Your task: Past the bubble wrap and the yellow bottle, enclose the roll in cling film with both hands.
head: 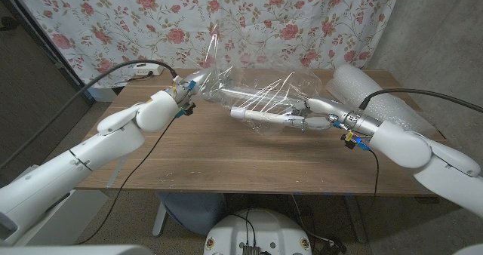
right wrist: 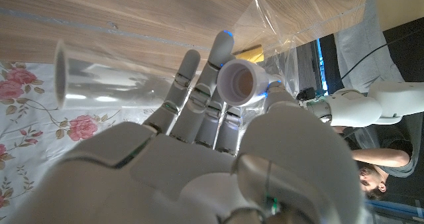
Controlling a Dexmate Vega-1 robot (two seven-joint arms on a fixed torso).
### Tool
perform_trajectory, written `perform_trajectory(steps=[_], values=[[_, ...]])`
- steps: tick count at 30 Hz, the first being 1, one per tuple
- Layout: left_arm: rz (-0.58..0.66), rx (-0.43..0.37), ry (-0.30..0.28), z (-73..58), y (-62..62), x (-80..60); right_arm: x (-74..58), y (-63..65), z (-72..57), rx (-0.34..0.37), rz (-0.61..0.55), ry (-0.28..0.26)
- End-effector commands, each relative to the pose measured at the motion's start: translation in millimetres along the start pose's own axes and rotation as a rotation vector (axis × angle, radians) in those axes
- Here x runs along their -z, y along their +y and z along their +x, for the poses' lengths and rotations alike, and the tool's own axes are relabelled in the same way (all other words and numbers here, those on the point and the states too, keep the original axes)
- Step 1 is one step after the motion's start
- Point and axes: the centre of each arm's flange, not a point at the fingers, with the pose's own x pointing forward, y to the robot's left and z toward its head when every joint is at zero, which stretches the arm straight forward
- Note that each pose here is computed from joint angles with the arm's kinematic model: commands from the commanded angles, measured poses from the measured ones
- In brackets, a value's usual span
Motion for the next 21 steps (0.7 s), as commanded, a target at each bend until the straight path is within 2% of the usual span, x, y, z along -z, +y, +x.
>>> perform_trajectory(steps=[1,8,10,13,21], values=[[-0.018,-0.055,-0.011,-14.9,7.1,-3.7,-6.5,9.8,1.9,-0.004,0.013,0.022],[0.003,-0.042,0.011,-18.5,7.0,-4.5,-2.8,3.5,-3.7,0.005,0.004,0.028],[-0.044,-0.051,0.004,-20.4,5.6,-3.3,-1.0,2.4,-4.5,0.006,0.006,0.029],[-0.031,-0.034,0.01,-20.2,2.2,-2.7,2.0,2.0,-4.4,0.006,0.011,0.031],[-0.049,-0.078,0.009,-25.5,5.3,-1.5,10.7,3.0,-4.9,0.002,0.015,0.052]])
